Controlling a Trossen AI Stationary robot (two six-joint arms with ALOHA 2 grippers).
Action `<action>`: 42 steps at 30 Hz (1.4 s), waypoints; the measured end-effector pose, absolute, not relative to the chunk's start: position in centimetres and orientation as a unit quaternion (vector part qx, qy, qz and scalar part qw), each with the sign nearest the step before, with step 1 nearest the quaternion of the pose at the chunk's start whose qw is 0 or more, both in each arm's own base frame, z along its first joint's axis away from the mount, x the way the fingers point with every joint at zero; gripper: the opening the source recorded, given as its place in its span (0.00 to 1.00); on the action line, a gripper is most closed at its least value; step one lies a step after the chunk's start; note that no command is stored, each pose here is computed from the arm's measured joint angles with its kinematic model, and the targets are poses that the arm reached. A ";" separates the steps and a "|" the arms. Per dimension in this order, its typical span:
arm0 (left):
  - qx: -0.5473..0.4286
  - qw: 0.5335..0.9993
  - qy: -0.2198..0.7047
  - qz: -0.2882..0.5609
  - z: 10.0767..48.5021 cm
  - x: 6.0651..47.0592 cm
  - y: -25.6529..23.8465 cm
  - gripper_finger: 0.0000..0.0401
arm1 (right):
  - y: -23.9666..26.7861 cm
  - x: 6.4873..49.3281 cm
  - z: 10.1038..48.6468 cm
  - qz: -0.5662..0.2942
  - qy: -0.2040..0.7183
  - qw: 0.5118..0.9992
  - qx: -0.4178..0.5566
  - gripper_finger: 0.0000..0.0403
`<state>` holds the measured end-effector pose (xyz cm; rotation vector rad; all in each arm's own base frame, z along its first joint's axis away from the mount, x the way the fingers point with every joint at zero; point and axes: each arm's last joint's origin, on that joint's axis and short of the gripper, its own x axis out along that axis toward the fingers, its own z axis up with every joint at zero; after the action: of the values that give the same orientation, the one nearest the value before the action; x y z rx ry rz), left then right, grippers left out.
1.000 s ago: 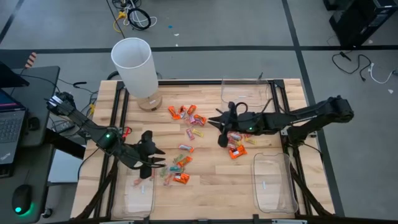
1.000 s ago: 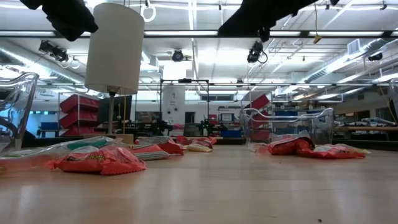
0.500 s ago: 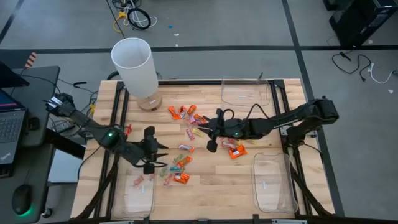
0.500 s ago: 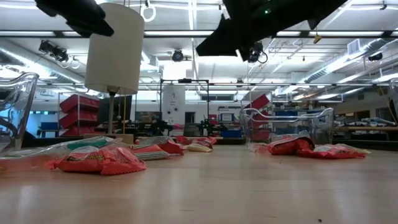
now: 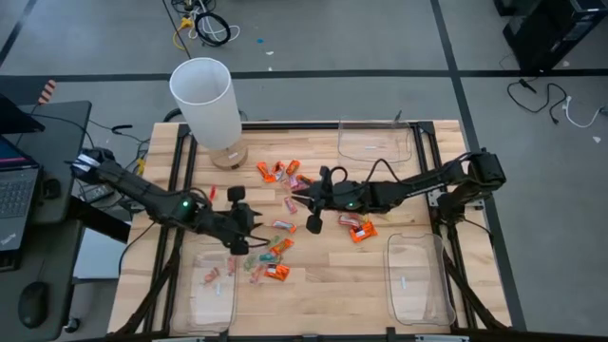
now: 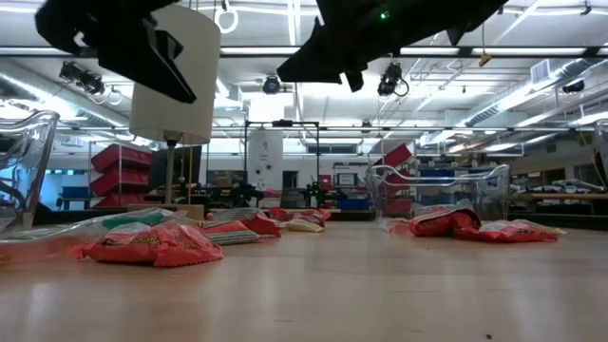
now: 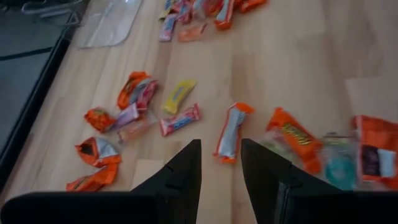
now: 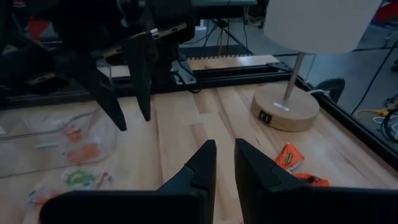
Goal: Sort candy
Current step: Put the blue gummy into the bottom left transparent bin
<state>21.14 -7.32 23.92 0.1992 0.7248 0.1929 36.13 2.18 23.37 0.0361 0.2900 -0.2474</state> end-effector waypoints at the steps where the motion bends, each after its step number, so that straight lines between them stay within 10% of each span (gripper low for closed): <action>1: 0.096 0.925 0.355 0.097 23.9 21.3 -7.1 0.29 | 2.1 36.1 23.4 -0.124 0.144 0.982 0.019 0.11; 42: 0.027 0.918 0.394 -0.032 22.2 21.1 -7.9 0.29 | 7.8 40.0 14.5 0.036 0.141 0.989 -0.016 0.11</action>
<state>21.12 -7.93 22.22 0.0557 0.8100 -0.0656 40.01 7.79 14.50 -0.0323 0.2831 0.0726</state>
